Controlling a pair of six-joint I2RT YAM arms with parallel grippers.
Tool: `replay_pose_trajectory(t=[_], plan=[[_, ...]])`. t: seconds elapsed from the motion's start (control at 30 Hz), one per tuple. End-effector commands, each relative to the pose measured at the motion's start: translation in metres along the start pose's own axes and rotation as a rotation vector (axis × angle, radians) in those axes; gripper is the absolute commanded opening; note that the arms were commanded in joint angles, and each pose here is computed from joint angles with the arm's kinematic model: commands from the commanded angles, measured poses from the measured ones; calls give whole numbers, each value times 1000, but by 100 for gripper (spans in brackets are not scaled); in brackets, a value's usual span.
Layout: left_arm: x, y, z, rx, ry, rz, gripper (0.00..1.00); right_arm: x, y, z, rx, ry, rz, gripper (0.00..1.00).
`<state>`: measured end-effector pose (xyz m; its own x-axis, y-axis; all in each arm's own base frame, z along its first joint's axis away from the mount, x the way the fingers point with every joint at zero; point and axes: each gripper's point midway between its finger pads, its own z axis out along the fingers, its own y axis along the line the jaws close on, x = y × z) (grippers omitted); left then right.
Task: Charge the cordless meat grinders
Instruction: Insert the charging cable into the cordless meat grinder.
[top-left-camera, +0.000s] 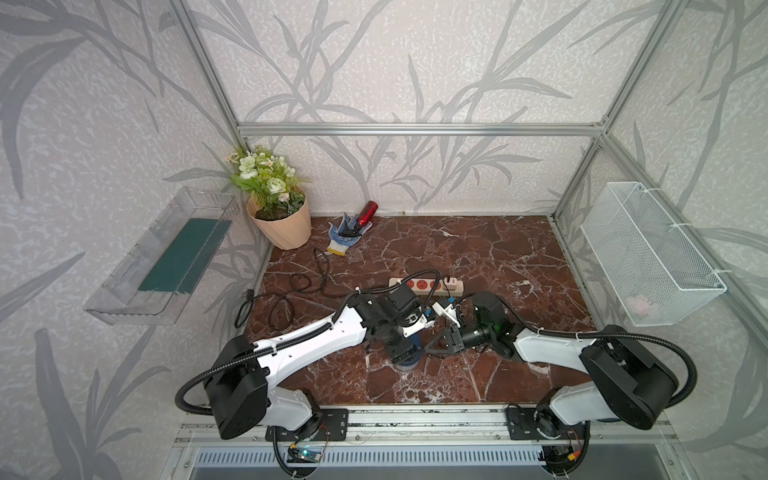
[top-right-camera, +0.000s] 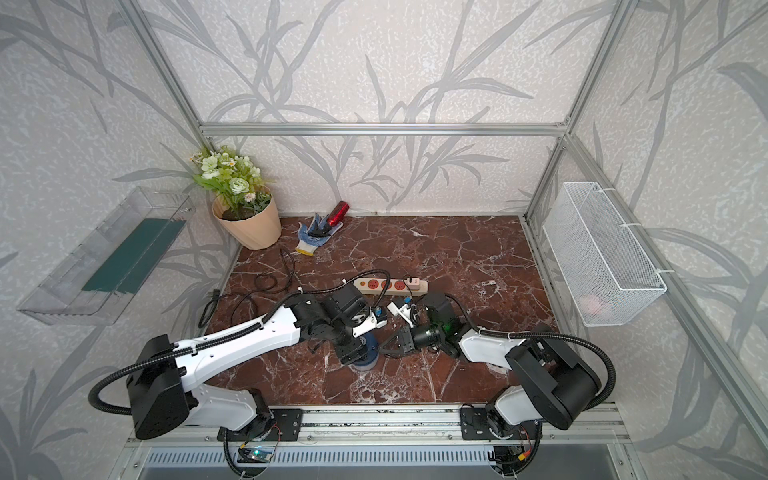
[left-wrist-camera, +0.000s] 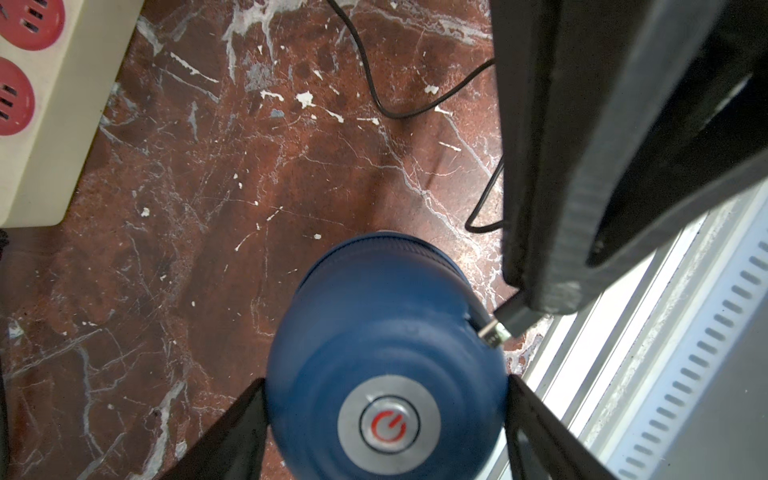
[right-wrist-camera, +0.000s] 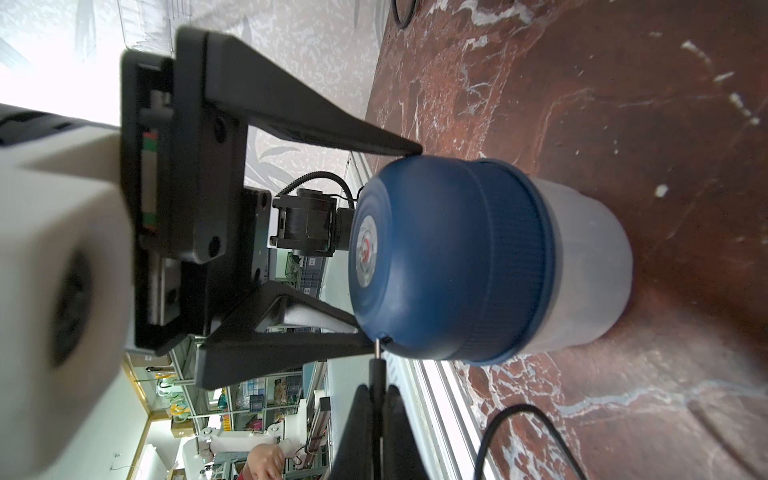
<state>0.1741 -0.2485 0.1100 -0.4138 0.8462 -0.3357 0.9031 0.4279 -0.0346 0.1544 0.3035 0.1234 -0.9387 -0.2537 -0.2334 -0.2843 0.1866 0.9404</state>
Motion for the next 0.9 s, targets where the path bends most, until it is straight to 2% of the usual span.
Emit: replay_pose_trajectory(t=[0.0,0.87], plan=[[22,-1,16,10,83,-6,73,-8,3,-1,-6,-34,-41,0],[19,3,15,-1,74,-19,73,1,-2,-8,-19,-43,-8,0]])
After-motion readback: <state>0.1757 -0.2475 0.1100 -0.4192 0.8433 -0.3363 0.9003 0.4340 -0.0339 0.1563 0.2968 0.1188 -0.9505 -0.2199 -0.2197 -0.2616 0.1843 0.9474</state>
